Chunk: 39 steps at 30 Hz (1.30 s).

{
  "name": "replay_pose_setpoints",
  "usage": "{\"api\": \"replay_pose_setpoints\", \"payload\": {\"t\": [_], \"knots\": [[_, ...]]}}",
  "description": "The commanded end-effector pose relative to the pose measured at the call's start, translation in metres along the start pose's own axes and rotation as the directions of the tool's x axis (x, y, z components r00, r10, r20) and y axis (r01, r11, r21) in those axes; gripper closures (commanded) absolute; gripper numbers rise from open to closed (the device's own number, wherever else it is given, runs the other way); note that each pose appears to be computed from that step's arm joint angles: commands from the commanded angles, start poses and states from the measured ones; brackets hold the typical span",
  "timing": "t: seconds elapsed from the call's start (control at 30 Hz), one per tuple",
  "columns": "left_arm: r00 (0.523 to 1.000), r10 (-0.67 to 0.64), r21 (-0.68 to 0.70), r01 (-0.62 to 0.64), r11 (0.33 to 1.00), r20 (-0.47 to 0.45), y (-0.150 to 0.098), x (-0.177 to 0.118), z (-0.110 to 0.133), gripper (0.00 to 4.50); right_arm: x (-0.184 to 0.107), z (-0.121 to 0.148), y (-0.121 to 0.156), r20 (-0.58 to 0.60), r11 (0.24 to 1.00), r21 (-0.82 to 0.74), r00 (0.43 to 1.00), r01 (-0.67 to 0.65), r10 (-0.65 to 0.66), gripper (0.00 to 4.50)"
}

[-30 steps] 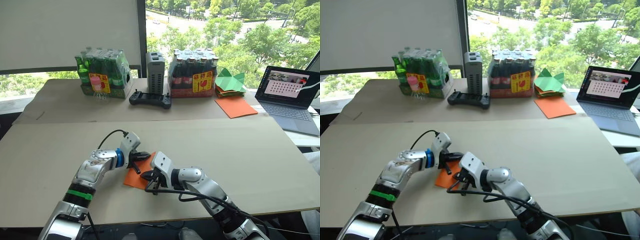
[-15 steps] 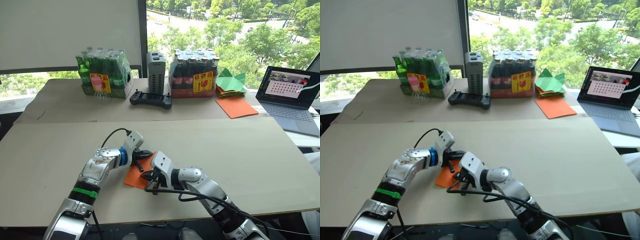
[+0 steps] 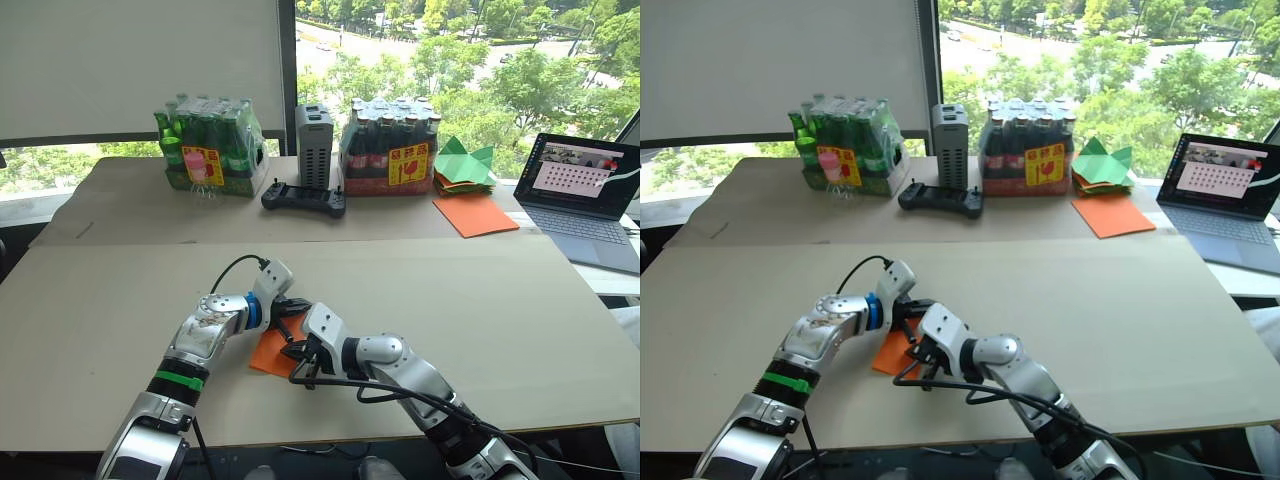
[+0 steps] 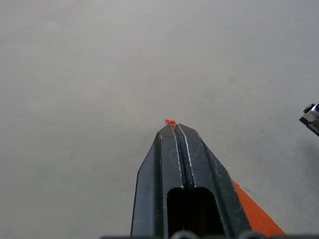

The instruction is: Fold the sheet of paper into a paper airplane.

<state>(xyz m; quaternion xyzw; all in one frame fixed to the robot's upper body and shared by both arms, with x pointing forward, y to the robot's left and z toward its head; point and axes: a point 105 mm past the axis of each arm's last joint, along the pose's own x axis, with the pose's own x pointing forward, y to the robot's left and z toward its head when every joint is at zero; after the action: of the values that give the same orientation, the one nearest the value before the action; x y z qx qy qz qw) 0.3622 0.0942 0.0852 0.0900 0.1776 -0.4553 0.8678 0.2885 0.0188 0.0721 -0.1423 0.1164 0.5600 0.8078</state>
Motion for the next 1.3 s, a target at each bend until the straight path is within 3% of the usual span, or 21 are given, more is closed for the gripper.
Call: {"api": "replay_pose_setpoints", "payload": {"t": [0.03,0.73,1.3], "knots": [[0.999,-0.024,-0.006,0.024,1.000,-0.035,-0.007,0.002,-0.011,4.46,0.000,-0.011,0.003,-0.041,1.000,0.018,0.999,0.001,-0.001,4.50],[0.992,0.065,-0.092,-0.075,0.993,-0.112,-0.004,-0.052,-0.053,4.46,0.000,-0.013,0.005,-0.047,1.000,0.023,0.999,-0.011,0.012,4.50],[0.984,0.107,-0.131,-0.126,0.983,-0.143,-0.006,-0.080,-0.066,4.46,-0.001,-0.014,0.007,-0.051,0.999,0.026,0.998,-0.021,0.022,4.50]]}}
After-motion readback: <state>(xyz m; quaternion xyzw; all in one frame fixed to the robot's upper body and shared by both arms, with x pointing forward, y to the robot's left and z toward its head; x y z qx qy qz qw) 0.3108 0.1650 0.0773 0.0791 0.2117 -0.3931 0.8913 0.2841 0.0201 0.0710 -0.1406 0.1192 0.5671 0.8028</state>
